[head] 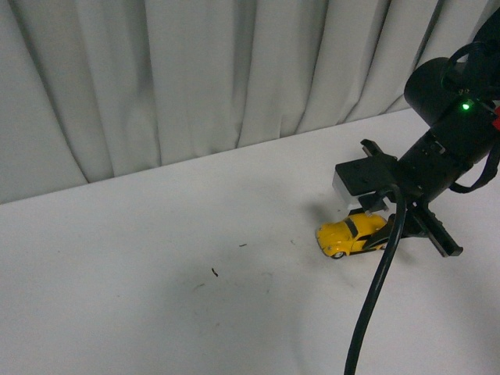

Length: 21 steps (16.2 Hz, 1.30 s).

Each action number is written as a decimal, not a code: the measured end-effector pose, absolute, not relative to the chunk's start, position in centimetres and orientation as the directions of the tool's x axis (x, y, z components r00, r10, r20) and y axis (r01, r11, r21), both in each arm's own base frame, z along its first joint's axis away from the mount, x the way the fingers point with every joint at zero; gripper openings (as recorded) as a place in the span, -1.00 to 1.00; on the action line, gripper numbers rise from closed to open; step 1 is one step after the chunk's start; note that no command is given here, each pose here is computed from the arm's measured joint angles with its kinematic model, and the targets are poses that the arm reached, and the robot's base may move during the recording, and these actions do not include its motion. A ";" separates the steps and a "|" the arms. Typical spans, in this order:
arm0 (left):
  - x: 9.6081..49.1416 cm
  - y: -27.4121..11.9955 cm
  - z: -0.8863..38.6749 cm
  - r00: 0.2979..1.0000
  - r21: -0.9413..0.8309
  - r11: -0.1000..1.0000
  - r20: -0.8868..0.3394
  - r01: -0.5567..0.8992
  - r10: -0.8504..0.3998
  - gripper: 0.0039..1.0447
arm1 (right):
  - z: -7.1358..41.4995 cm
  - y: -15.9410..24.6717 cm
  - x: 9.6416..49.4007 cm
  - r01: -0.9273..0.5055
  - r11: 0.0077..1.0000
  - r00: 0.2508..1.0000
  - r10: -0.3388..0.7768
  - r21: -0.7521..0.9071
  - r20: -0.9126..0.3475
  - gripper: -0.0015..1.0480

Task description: Wind up and store yellow beetle toy

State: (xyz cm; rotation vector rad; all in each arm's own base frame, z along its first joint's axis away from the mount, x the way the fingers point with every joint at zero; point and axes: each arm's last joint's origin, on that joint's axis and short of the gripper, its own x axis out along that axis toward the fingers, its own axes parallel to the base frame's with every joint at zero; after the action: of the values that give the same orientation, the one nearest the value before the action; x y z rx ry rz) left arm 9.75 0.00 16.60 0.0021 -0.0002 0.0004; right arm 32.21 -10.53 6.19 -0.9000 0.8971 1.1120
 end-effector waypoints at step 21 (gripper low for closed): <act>9.7 0.0 16.6 1.000 0.002 1.000 0.001 0.000 0.000 0.88 | 5.7 -9.9 31.5 -0.977 0.209 0.119 0.332 -0.050 -0.936 0.87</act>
State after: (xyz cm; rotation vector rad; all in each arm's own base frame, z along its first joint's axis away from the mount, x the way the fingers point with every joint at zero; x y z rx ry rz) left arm 9.75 0.00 16.62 0.0017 -0.0010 0.0004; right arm 31.53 -9.87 5.69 -0.8517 0.9792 1.1485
